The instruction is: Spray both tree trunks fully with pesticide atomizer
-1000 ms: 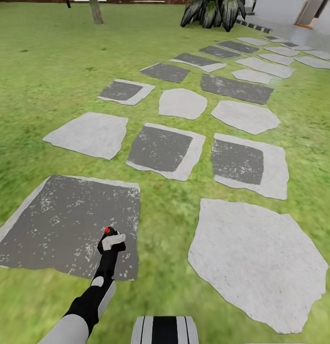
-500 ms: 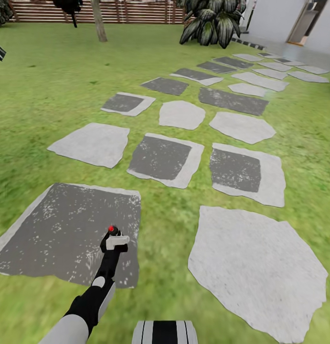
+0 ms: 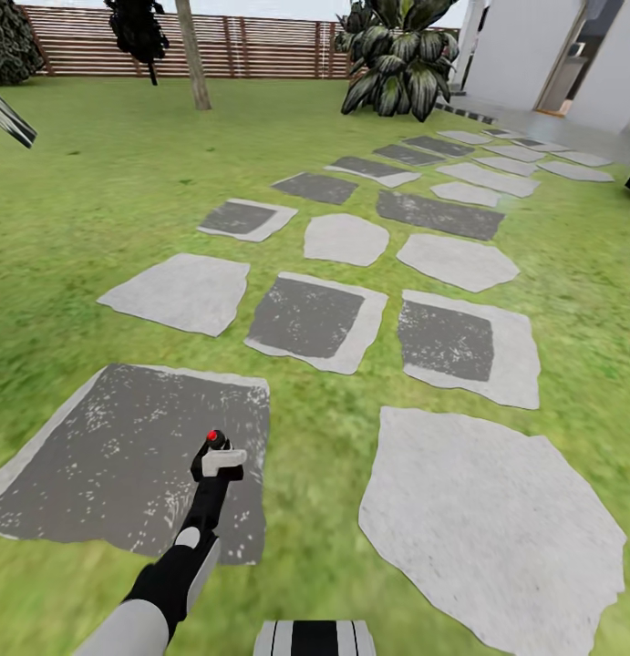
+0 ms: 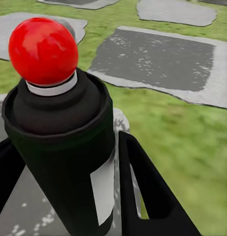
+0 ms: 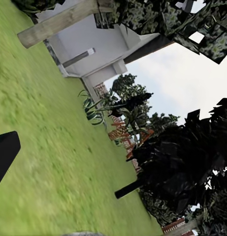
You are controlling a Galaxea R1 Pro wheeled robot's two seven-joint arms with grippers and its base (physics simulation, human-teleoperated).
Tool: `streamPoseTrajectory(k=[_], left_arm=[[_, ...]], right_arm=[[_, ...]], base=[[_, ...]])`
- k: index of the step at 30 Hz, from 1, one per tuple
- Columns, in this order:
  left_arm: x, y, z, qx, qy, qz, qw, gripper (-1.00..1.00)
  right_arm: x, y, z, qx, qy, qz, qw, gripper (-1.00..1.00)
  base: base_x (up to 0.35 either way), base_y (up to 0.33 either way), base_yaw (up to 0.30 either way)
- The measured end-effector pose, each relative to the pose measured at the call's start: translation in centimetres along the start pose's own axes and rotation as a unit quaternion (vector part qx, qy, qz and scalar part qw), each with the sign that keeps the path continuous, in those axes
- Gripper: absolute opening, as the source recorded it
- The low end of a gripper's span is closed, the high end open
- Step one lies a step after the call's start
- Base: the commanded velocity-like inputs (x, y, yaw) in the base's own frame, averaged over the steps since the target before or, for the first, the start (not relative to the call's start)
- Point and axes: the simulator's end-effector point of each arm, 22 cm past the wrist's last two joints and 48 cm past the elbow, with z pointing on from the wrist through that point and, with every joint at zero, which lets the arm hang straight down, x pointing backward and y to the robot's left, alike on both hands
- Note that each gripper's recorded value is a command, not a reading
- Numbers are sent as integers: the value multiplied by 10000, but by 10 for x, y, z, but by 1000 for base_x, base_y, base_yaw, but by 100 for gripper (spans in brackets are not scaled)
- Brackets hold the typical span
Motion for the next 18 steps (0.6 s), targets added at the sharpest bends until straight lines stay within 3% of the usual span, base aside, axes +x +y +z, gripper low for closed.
streamPoseTrajectory(k=[18], left_arm=[[-47,7,-1,-24,-360,46,9993,-100]], right_arm=[[-10,-16,0,144,-36,383,9992,100]], base=[[0,0,0]])
